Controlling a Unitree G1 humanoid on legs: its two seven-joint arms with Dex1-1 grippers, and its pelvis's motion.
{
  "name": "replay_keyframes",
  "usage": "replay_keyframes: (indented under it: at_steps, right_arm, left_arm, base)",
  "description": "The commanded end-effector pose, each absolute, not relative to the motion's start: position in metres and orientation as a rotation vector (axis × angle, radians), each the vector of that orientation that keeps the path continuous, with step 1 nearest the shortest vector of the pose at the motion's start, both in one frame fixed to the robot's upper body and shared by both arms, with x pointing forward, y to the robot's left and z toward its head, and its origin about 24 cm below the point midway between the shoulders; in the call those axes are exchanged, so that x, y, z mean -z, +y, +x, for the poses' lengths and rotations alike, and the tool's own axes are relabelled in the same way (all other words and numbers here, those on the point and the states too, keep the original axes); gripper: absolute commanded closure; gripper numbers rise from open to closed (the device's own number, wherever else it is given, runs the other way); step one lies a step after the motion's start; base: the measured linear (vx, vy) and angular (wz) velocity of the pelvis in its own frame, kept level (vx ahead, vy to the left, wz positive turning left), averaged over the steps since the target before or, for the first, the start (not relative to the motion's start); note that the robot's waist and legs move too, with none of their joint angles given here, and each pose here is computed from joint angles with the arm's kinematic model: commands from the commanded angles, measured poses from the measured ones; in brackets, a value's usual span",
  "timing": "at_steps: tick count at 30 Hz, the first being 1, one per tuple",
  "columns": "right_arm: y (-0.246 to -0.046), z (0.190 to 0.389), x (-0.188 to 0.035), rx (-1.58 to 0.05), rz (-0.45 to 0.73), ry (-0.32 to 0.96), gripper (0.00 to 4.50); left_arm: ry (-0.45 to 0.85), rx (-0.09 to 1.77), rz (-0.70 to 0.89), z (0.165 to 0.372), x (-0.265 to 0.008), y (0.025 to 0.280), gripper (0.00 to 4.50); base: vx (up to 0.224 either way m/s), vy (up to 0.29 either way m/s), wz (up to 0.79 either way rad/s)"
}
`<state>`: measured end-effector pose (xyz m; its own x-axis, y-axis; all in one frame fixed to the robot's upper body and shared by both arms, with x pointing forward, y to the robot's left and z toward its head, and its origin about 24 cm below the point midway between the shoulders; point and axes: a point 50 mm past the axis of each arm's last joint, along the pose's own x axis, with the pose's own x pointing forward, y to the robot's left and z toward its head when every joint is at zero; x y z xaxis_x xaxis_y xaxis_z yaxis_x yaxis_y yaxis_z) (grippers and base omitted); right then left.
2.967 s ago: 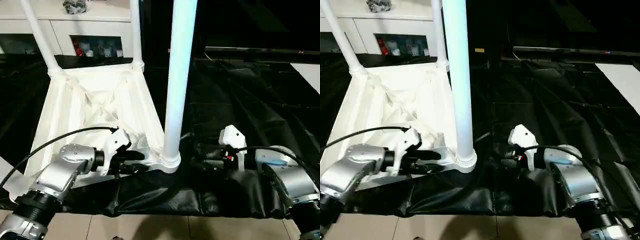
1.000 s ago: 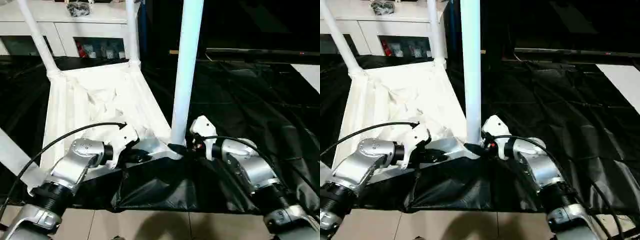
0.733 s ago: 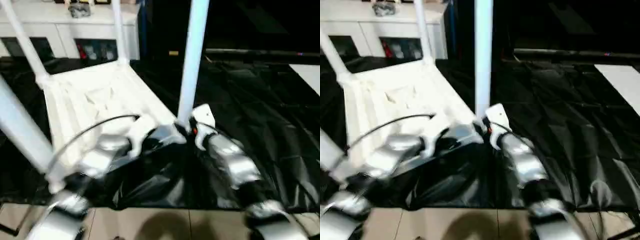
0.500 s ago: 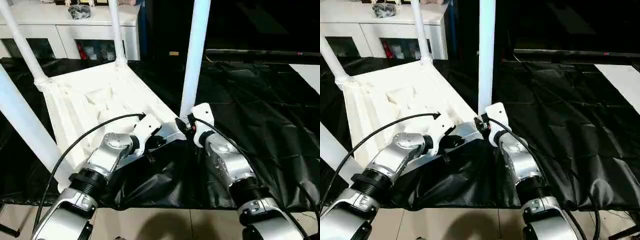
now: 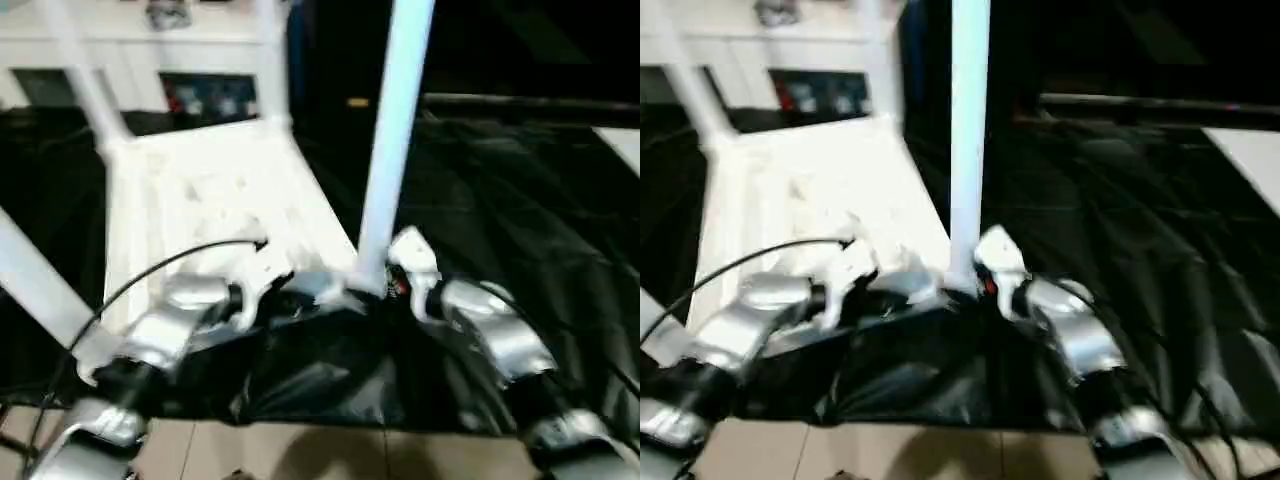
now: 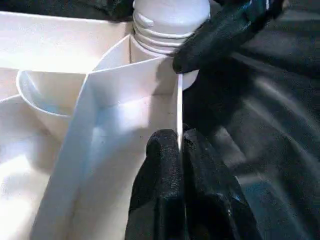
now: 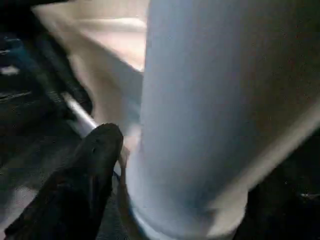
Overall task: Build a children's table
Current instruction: Rotate leg to tighten
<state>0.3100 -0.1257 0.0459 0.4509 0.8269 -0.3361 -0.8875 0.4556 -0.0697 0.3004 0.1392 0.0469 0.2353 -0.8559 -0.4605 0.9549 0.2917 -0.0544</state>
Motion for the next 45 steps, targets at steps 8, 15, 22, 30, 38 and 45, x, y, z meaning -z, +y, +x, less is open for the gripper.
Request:
replay_keyframes:
  at_steps: [8, 15, 22, 30, 38, 45]
  right_arm:
    - [-0.120, 0.304, -0.051, -1.231, -0.278, 0.276, 1.12]
    - [-0.117, 0.300, -0.048, -1.282, -0.298, 0.295, 1.71]
    - [-0.112, 0.296, -0.045, -1.278, -0.243, 0.297, 1.78]
    - [-0.088, 0.319, -0.022, -0.718, -0.100, 0.342, 1.80]
    - [-0.050, 0.327, -0.028, -0.608, -0.059, 0.297, 1.80]
    - [-0.065, 0.327, -0.034, -0.720, -0.026, 0.274, 0.91]
  left_arm:
    - [0.439, 1.406, 0.320, 0.296, -0.056, 0.139, 4.50]
    - [0.461, 1.402, 0.337, 0.297, -0.054, 0.143, 4.50]
    - [0.435, 1.346, 0.322, 0.301, -0.054, 0.141, 4.50]
    - [0.372, 1.060, 0.279, 0.323, -0.049, 0.104, 4.50]
    - [0.348, 1.110, 0.314, 0.318, -0.046, 0.067, 4.50]
    - [0.370, 1.145, 0.348, 0.317, -0.048, 0.090, 4.50]
  base:
    - [0.000, 0.000, 0.00]
    - [0.000, 0.000, 0.00]
    - [0.000, 0.000, 0.00]
    - [0.000, 0.000, 0.00]
    - [0.000, 0.000, 0.00]
    - [0.000, 0.000, 0.00]
